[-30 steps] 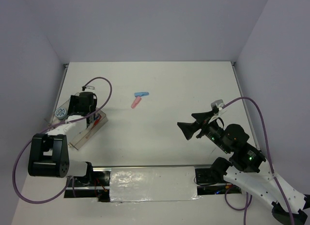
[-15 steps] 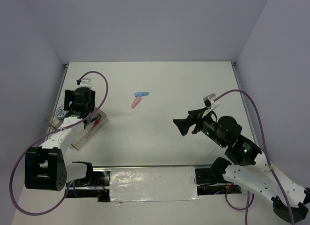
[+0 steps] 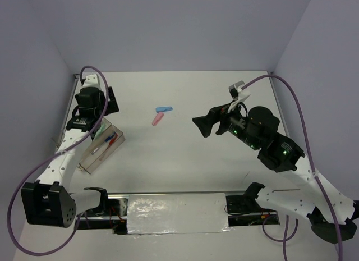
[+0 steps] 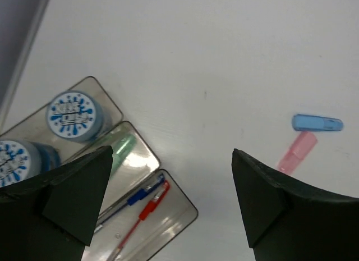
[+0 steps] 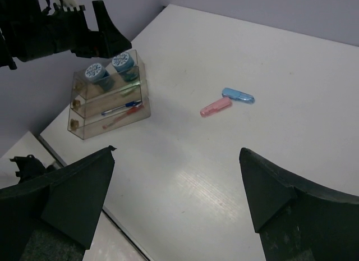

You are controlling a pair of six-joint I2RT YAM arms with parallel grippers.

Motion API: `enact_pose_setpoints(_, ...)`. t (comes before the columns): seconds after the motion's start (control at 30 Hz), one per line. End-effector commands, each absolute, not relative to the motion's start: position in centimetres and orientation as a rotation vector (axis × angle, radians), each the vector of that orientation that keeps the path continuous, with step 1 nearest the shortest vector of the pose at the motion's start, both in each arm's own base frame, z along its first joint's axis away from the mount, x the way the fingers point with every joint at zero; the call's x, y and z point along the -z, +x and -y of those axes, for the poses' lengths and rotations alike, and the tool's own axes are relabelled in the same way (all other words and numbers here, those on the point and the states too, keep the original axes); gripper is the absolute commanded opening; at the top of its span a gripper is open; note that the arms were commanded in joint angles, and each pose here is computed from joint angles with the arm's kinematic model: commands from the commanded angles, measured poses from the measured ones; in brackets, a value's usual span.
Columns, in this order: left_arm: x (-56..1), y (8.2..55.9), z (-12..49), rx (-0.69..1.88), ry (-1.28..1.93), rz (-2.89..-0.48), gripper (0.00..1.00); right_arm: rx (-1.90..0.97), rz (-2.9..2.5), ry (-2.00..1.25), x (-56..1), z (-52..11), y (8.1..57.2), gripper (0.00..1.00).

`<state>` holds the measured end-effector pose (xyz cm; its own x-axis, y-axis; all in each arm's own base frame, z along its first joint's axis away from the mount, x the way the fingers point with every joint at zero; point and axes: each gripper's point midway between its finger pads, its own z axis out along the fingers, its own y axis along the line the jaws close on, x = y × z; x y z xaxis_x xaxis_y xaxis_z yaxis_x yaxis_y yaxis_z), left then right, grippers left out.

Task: Sort the stationery into containers
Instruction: Pick up the stationery from the center of the board.

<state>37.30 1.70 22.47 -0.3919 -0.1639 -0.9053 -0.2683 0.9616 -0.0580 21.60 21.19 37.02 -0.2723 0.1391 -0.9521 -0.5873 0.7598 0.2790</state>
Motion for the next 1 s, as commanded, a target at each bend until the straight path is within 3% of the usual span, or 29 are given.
enact_pose_setpoints(0.0,-23.1,37.9,1.9,0.135,-0.295,-1.989,0.99,-0.686,-1.697,-0.373,-37.6,-20.4,21.6,1.00)
enact_pose_setpoints(0.47,-23.7,37.6,10.3,0.343,0.020,-2.054,0.99,-0.708,-1.738,-0.373,-35.5,-21.0,23.3,1.00)
enact_pose_setpoints(0.83,-19.2,43.0,17.5,0.307,0.218,-2.183,0.99,-0.667,-1.753,-0.342,-34.4,-19.2,22.9,1.00)
enact_pose_setpoints(0.97,-14.4,46.3,18.9,0.258,0.346,-2.253,0.99,-0.662,-1.789,-0.336,-32.9,-18.6,22.3,1.00)
